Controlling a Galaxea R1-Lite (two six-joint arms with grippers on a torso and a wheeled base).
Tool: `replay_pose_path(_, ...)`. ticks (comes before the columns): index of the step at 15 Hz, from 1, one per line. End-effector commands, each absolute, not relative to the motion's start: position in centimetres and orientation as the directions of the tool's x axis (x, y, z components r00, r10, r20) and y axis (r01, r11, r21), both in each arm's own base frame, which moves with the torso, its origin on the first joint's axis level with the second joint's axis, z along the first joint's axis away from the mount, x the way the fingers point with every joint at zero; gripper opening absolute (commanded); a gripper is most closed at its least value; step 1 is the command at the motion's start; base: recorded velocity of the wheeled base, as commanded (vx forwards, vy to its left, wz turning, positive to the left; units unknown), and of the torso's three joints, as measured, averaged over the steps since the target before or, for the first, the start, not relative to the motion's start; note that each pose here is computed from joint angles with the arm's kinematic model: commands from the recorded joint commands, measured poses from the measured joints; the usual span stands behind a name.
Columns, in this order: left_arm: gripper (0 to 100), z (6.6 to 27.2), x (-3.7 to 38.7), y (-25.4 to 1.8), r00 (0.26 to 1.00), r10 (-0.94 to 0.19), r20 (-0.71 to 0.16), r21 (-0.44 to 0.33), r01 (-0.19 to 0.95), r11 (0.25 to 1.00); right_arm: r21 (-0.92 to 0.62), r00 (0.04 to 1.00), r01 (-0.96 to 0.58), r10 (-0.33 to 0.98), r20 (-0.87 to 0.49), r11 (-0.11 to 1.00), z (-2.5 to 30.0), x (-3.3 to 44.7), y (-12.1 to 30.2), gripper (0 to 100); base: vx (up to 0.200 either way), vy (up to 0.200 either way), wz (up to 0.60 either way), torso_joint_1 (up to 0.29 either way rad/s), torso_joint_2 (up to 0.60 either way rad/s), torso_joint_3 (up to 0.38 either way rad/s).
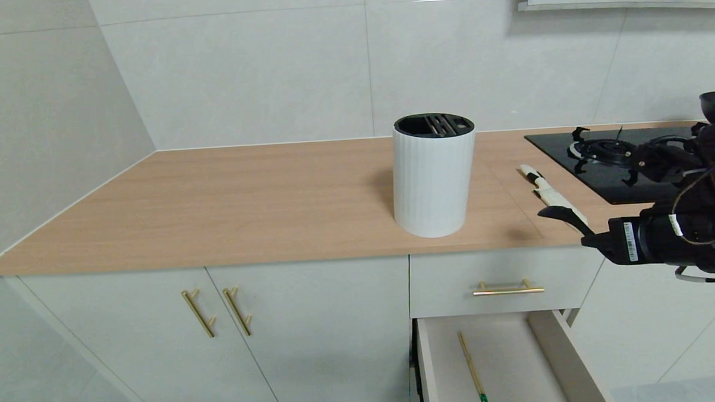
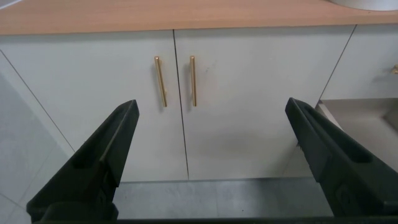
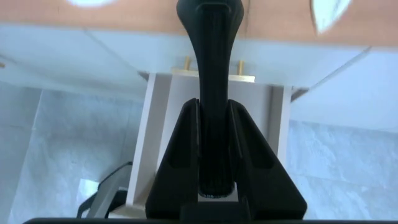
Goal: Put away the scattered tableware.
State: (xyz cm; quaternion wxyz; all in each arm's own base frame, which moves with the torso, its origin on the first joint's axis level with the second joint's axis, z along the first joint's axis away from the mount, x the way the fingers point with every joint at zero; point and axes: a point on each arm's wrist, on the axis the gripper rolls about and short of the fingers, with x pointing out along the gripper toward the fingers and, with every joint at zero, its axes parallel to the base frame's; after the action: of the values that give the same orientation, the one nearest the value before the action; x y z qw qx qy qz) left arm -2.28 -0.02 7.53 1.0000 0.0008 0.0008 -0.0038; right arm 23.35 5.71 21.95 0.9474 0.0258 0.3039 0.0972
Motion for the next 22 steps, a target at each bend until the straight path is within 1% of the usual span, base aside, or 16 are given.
replay_pose_path(1, 100, 7.5, -2.3, 0.0, 1.000, -0.008, -0.003, 0.002, 0.008, 1.000, 0.108, 0.808, -0.174, 0.204, -0.553, 0.979, 22.0, 22.0, 5.4, 0, 0.000, 0.000, 0.00, 0.000, 0.00, 0.000)
replay_pose_path(14, 100, 7.5, -2.3, 0.0, 1.000, -0.008, -0.003, 0.002, 0.008, 1.000, 0.104, 0.809, -0.172, 0.200, -0.553, 0.980, 20.6, 22.8, 5.6, 0, 0.000, 0.000, 0.00, -0.003, 0.01, 0.005)
replay_pose_path(22, 100, 7.5, -2.3, 0.0, 1.000, -0.008, -0.003, 0.002, 0.008, 1.000, 0.081, 0.799, -0.185, 0.198, -0.568, 0.979, 20.1, 22.9, 5.6, 0, 0.000, 0.000, 0.00, -0.174, 0.43, 0.255)
